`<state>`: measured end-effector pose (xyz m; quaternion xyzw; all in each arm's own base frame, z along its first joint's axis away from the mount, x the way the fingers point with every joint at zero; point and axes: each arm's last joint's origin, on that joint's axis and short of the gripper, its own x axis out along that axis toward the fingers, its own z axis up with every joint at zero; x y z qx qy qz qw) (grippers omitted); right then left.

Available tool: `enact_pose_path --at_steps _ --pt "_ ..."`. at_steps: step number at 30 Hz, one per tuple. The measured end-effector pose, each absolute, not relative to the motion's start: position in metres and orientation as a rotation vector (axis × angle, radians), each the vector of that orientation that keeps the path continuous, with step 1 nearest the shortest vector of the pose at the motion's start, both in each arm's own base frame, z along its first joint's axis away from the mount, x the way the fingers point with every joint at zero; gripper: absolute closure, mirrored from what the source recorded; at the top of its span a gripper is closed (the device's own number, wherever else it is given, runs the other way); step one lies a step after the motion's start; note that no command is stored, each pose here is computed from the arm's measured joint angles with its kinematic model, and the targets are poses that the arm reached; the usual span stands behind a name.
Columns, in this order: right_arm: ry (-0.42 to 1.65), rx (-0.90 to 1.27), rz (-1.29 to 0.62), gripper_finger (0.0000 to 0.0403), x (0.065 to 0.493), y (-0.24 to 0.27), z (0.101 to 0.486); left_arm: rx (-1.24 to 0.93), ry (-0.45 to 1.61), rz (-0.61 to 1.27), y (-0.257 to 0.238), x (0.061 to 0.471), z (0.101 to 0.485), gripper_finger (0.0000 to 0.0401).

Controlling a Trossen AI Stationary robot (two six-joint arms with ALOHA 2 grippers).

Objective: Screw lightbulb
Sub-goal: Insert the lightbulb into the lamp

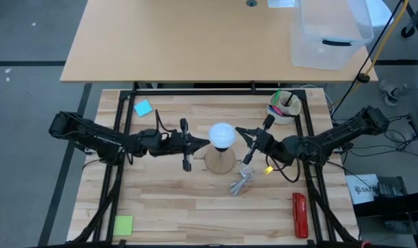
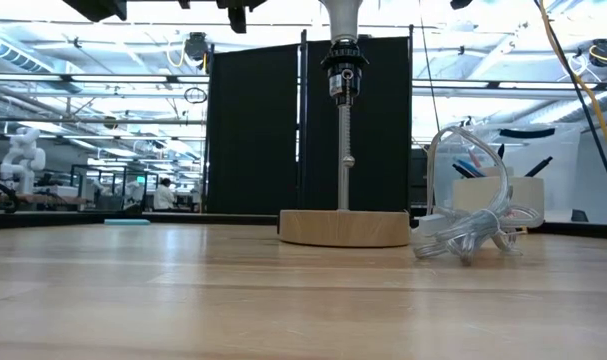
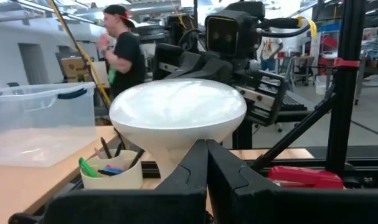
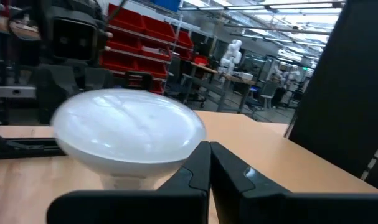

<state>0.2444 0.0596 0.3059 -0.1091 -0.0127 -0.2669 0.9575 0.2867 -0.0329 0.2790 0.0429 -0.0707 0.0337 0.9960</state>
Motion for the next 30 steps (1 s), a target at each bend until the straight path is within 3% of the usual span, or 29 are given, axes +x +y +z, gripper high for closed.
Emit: enact_pose_path --at_steps 30 --pt "-0.014 -0.219 -0.453 0.0403 0.239 0.080 0.304 0.082 -0.133 0.097 -0.018 0.288 0.278 0.0401"
